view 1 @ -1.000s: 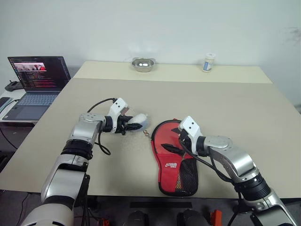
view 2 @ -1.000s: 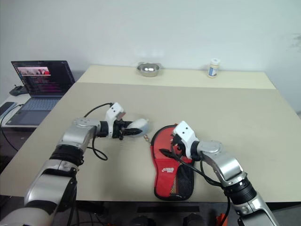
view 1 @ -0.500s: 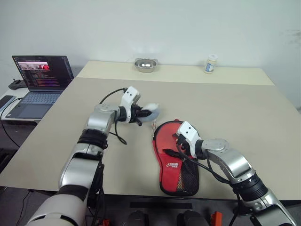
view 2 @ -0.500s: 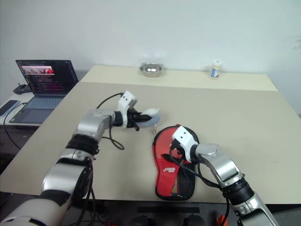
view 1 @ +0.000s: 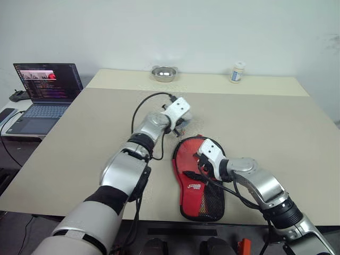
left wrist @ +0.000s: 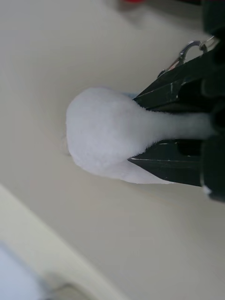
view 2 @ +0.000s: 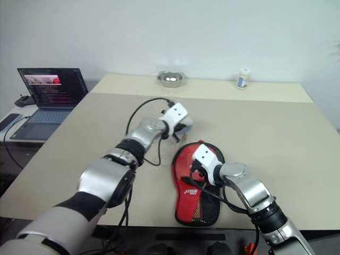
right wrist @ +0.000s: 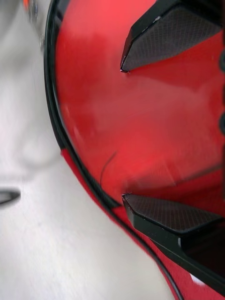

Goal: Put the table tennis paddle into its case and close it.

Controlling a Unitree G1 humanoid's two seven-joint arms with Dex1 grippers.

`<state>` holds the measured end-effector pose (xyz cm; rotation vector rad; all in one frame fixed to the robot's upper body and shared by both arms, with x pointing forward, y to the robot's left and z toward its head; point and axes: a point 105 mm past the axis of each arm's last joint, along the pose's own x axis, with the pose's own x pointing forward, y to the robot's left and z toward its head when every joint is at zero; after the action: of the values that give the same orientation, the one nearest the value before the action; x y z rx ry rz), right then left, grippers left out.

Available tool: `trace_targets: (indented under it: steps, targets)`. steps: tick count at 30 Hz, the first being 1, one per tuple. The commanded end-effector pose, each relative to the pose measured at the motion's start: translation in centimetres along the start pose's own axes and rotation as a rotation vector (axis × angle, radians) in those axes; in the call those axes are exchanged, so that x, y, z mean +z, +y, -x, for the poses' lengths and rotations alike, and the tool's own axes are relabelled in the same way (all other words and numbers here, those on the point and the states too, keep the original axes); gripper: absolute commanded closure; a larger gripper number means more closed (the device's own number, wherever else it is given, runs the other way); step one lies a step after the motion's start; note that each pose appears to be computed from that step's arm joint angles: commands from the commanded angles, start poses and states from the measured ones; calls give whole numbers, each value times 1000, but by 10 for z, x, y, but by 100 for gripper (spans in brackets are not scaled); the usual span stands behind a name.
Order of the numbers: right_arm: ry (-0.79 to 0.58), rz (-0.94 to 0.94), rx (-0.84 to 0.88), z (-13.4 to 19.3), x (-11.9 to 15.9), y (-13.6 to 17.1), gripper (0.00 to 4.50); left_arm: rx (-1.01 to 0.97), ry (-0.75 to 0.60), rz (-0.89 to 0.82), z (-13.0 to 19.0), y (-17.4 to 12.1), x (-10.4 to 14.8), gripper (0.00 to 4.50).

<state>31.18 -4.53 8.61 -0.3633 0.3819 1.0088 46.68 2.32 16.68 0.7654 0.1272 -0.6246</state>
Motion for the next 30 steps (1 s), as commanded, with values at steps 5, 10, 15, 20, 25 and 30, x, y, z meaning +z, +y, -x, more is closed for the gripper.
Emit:
trace_targets:
  steps: [5, 10, 15, 20, 25, 30]
  targets:
    - [175, -95, 72, -4, -47, 29, 0, 8, -233, -67, -6, -23, 96, 424]
    - [183, -100, 73, -4, -49, 35, 0, -113, -339, -39, -5, -62, 137, 425]
    - [183, -103, 67, -5, -48, 34, 0, -294, -426, -17, 0, -109, 167, 425]
    - [177, -101, 58, -7, -46, 32, 0, -422, -442, -22, 4, -138, 169, 425]
    - [173, -100, 55, -9, -45, 31, 0, -509, -399, -55, 3, -155, 151, 425]
    - [169, -93, 49, -10, -43, 28, 0, -617, -352, -118, 4, -167, 130, 295]
